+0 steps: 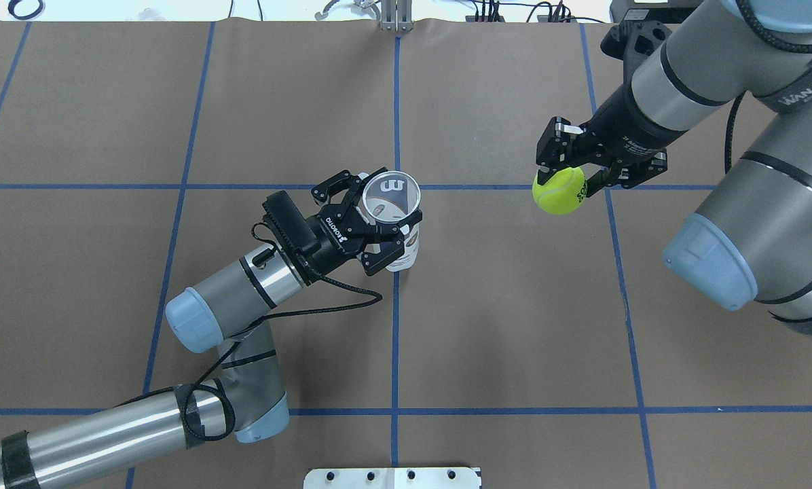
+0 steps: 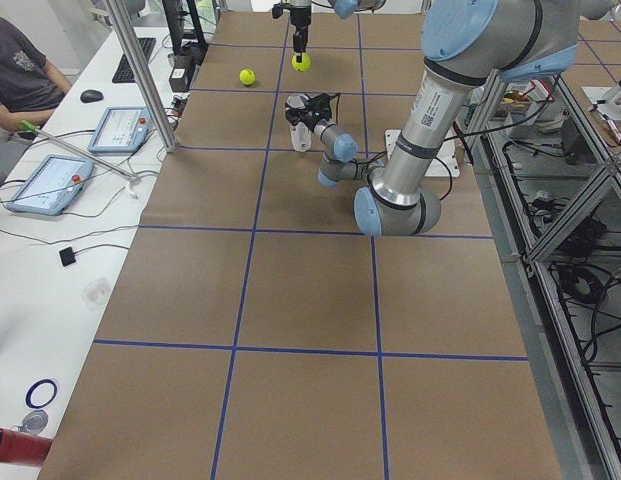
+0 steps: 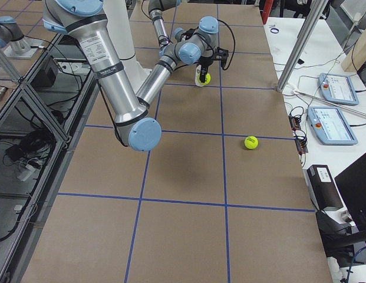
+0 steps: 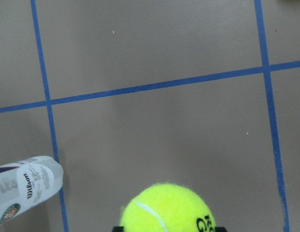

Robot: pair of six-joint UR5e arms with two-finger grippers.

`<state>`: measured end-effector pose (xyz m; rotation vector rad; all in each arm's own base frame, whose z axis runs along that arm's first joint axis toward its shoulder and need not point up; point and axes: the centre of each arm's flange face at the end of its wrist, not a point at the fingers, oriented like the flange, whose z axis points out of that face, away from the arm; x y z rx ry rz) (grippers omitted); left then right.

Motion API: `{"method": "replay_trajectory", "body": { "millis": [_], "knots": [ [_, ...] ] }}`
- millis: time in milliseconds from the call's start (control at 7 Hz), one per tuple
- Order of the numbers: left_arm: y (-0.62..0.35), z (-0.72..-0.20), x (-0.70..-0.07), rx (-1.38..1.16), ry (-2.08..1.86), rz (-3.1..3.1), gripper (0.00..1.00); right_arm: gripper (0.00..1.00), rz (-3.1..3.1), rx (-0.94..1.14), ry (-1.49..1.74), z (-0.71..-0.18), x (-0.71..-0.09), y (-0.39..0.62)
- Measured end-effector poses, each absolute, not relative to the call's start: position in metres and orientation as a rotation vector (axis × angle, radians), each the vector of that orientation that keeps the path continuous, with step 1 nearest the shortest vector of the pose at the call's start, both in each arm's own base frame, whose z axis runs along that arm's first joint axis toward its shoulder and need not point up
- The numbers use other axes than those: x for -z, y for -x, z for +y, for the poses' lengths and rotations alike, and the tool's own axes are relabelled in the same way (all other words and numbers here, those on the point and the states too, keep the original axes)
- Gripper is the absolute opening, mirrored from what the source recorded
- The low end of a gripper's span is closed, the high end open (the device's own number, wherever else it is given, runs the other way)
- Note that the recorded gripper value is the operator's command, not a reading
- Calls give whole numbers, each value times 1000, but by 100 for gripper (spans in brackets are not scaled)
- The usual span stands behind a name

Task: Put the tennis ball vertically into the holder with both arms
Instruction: 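Lift the ball with the right gripper and carry it over the can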

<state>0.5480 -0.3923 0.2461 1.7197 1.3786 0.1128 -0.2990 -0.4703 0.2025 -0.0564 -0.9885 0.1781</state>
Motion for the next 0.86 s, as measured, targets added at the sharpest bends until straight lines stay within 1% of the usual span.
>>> {"method": "replay_trajectory", "body": {
  "millis": [857],
  "knots": [
    [-558,-381,-248,-126,-1704,1393,84,0,-1048,-237,83,-459,-139,334]
  ]
}}
